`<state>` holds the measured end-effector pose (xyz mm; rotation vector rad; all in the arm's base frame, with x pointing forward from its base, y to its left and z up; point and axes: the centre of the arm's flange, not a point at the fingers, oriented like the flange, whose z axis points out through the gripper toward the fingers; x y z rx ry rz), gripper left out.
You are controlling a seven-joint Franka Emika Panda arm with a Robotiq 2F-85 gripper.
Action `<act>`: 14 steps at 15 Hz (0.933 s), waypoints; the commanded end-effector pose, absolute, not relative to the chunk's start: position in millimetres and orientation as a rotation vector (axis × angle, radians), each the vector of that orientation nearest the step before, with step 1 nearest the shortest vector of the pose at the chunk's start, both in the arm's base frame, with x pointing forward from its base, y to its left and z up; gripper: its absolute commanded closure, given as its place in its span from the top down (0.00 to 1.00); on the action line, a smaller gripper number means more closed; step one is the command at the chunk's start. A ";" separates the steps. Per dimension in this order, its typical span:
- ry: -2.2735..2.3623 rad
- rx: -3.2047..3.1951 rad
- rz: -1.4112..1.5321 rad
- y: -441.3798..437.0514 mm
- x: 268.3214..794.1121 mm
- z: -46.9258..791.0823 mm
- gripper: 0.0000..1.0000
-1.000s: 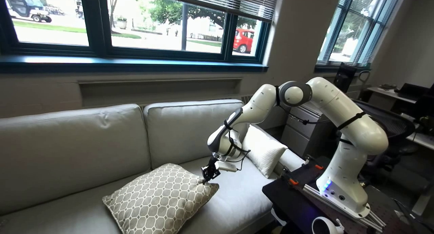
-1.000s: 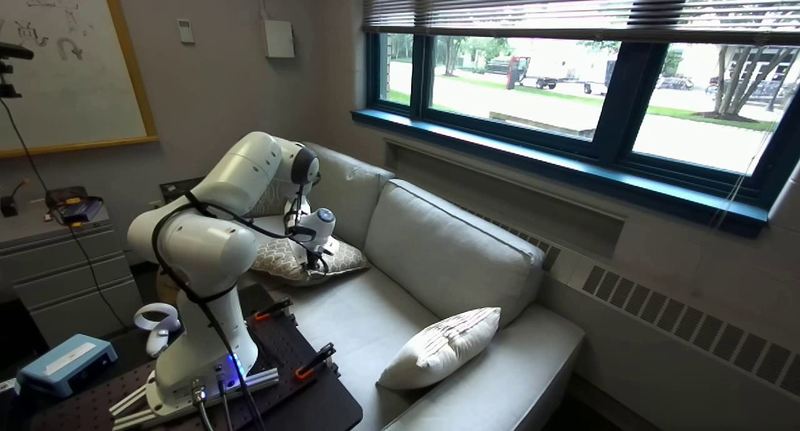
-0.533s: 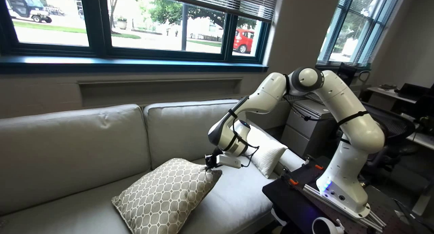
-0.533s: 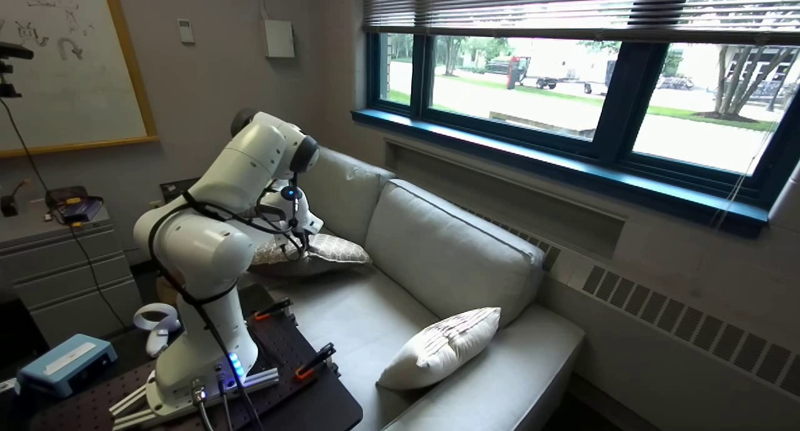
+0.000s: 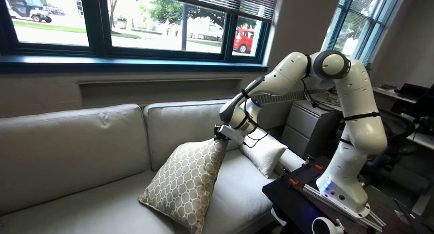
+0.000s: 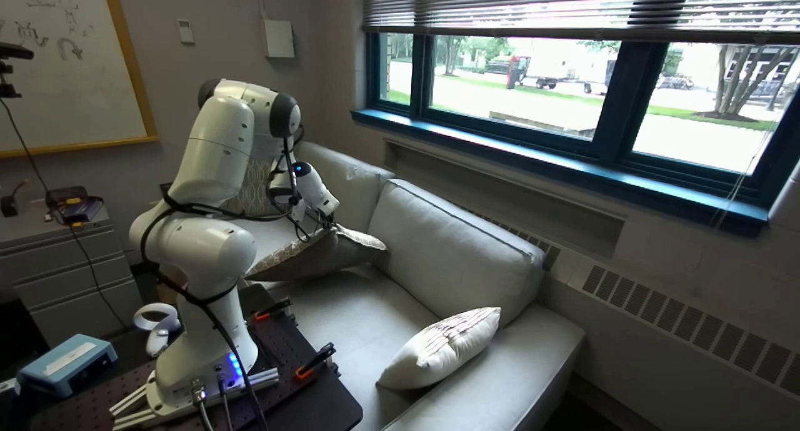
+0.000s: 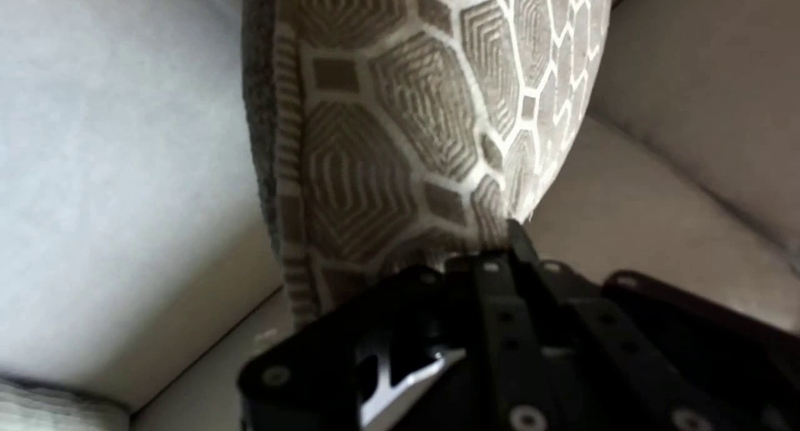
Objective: Put the pillows upright against the armrest
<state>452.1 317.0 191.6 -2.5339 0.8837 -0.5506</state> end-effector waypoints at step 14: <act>1.085 -2.466 -0.837 37.0 372.7 318.7 0.27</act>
